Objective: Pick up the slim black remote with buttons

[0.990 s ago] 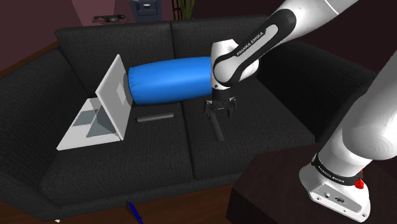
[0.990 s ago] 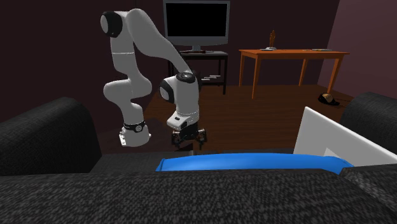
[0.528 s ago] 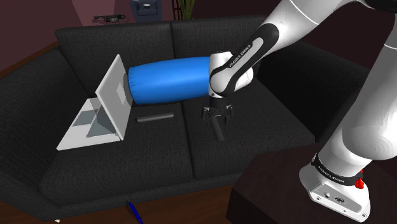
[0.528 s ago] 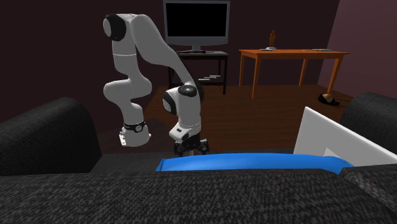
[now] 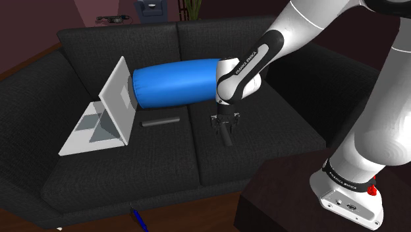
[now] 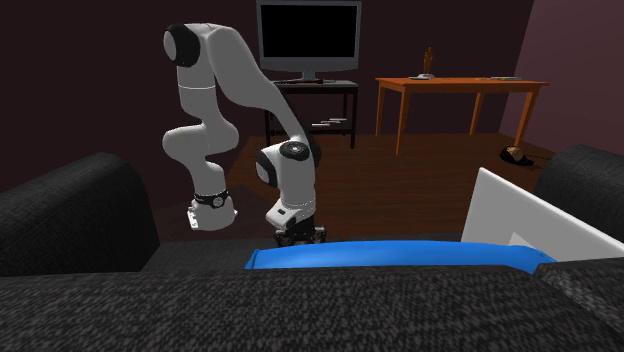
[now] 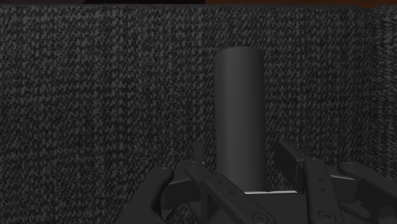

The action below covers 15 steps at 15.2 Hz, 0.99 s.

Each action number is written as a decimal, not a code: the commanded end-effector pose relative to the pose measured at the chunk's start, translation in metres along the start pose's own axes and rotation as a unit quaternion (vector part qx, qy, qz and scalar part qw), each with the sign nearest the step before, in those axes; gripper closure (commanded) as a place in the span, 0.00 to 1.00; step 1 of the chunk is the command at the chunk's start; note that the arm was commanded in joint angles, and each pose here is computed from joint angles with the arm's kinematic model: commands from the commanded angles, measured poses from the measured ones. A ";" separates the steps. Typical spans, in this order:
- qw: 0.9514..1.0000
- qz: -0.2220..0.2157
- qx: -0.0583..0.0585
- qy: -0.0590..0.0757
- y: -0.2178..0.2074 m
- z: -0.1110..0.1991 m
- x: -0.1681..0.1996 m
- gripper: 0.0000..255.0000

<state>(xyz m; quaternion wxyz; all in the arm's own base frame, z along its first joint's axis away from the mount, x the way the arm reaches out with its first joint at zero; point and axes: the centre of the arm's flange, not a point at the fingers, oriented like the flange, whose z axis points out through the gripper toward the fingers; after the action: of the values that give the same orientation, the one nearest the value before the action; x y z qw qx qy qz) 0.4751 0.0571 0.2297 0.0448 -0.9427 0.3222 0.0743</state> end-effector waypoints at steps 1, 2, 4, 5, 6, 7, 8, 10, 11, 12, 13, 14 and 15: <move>1.000 -0.001 0.002 0.002 -0.001 0.002 0.000 1.00; 1.000 -0.001 0.002 0.002 -0.001 0.002 0.000 1.00; 1.000 -0.001 0.002 0.002 0.000 0.002 0.001 1.00; 1.000 -0.001 0.002 0.002 0.000 0.001 0.001 1.00; 1.000 -0.001 0.002 0.002 -0.002 0.002 -0.001 1.00; 1.000 -0.001 0.002 0.002 -0.002 -0.003 -0.002 1.00; 1.000 -0.001 0.002 0.002 -0.002 -0.008 -0.003 1.00; 1.000 -0.001 0.002 0.002 -0.003 -0.019 -0.005 1.00; 1.000 -0.001 0.002 0.002 -0.003 -0.024 -0.006 1.00; 1.000 -0.001 0.002 0.002 -0.003 -0.029 -0.006 1.00; 1.000 -0.001 0.002 0.002 -0.003 -0.034 -0.007 1.00; 1.000 -0.001 0.002 0.002 -0.003 -0.039 -0.008 1.00; 1.000 -0.001 0.002 0.002 -0.004 -0.045 -0.009 1.00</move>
<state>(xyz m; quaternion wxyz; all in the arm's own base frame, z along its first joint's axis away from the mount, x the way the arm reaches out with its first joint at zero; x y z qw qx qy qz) 0.4755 0.0600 0.2706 0.0460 -0.9432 0.3210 0.0716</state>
